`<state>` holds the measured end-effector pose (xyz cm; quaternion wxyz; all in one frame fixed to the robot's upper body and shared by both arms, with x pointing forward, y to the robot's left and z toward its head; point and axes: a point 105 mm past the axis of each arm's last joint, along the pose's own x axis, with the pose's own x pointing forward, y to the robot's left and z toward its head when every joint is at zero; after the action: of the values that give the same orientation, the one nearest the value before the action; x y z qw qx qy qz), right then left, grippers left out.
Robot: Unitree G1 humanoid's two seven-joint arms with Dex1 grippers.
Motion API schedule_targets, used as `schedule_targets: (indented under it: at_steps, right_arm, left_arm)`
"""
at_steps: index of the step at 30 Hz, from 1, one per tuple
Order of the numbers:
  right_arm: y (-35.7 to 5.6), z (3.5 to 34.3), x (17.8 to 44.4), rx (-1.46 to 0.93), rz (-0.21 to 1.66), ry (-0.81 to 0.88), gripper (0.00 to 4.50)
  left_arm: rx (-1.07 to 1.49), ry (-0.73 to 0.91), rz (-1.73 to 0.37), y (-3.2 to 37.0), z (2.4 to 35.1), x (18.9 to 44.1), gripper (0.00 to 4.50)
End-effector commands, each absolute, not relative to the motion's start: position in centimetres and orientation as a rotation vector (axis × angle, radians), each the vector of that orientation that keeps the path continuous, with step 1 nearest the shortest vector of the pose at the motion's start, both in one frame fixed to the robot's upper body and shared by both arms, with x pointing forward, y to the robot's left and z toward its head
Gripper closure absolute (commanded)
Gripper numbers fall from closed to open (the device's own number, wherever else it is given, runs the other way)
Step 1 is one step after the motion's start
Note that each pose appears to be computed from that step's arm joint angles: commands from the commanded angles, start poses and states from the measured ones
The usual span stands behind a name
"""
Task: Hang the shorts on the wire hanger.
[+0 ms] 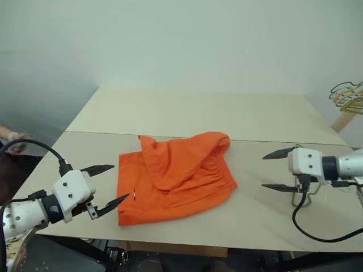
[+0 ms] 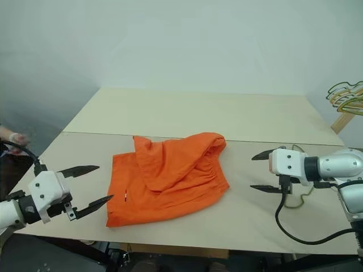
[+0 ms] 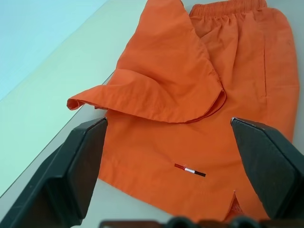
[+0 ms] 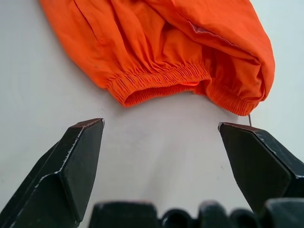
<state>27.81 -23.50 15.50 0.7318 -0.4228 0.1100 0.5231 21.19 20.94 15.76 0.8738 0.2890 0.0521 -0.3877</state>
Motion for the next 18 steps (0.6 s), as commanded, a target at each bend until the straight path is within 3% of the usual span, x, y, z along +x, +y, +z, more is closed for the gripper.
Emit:
schedule_targets:
  at_steps: [1, 12, 18]
  right_arm:
    - [-23.3, 16.5, 28.0, -0.966, 1.142, 0.198, 0.04]
    - [-22.6, 16.8, 28.2, -0.961, 1.135, 0.164, 0.04]
    - [-21.3, 15.8, 27.7, -1.112, 1.181, 0.134, 0.04]
  left_arm:
    - [0.617, 0.093, -0.823, 20.6, 16.6, 20.9, 0.0]
    - [0.609, 0.115, -0.839, 20.3, 16.1, 20.5, 0.0]
    - [0.602, 0.205, -0.923, 19.8, 14.3, 19.4, 0.0]
